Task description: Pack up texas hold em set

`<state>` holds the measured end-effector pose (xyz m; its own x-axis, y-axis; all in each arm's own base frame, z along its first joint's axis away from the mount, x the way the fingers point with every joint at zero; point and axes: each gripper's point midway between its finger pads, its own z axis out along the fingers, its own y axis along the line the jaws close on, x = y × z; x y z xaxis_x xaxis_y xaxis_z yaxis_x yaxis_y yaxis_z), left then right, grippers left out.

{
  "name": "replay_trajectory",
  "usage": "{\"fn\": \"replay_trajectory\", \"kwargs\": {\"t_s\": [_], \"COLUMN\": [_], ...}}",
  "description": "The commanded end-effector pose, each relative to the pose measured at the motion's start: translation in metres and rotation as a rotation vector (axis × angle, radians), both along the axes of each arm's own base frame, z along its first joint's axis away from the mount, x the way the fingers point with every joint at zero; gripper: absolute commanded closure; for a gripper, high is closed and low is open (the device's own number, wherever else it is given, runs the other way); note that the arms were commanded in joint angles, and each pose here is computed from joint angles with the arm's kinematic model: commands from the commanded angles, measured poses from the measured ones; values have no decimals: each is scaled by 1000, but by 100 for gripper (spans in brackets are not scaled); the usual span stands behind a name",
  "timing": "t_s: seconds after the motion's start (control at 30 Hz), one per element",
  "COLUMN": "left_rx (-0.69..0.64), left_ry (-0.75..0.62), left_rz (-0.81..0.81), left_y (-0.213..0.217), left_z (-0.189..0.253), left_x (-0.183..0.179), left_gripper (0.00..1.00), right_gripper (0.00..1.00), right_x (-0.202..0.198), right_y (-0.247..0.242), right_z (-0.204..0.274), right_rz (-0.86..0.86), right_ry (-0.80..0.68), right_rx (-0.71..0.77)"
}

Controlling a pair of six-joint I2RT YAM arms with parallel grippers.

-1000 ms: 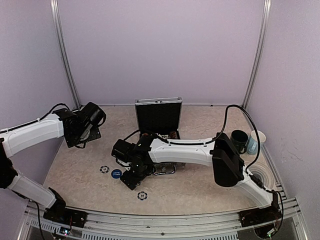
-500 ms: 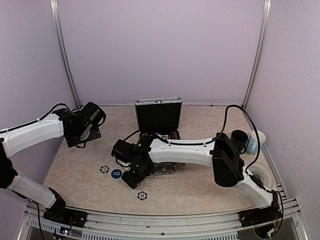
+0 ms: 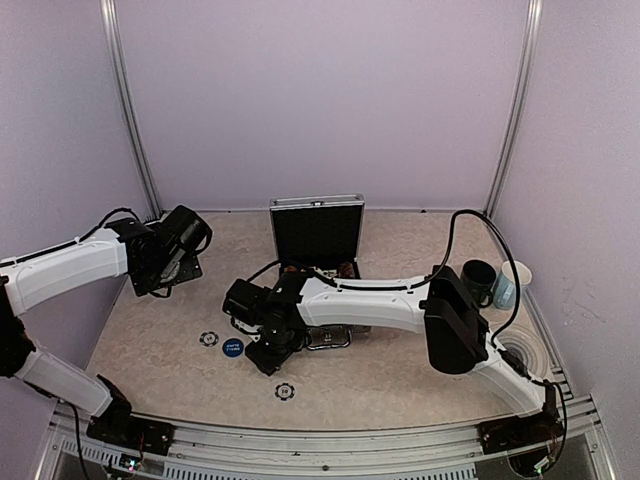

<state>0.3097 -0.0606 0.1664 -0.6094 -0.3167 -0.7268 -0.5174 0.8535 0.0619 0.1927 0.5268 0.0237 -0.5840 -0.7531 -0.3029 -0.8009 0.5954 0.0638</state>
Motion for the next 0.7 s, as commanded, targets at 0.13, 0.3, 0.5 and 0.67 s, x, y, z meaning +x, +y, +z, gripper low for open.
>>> {"fn": "replay_trajectory", "kwargs": {"t_s": [0.13, 0.3, 0.5, 0.67], "left_rx": [3, -4, 3, -39], "left_ry": [-4, 8, 61, 116], "left_rz": [-7, -24, -105, -267], "left_y": [4, 1, -6, -26], "left_z": [4, 2, -6, -14], "left_x": [-2, -2, -3, -9], "left_gripper": [1, 1, 1, 1], "right_gripper": [54, 24, 10, 3], "right_x": [-9, -10, -3, 7], "right_y": [0, 4, 4, -16], "right_z": [-3, 6, 43, 76], "right_rz": [24, 38, 55, 51], "right_ry": [11, 9, -25, -61], "right_rx": [-3, 20, 90, 156]}}
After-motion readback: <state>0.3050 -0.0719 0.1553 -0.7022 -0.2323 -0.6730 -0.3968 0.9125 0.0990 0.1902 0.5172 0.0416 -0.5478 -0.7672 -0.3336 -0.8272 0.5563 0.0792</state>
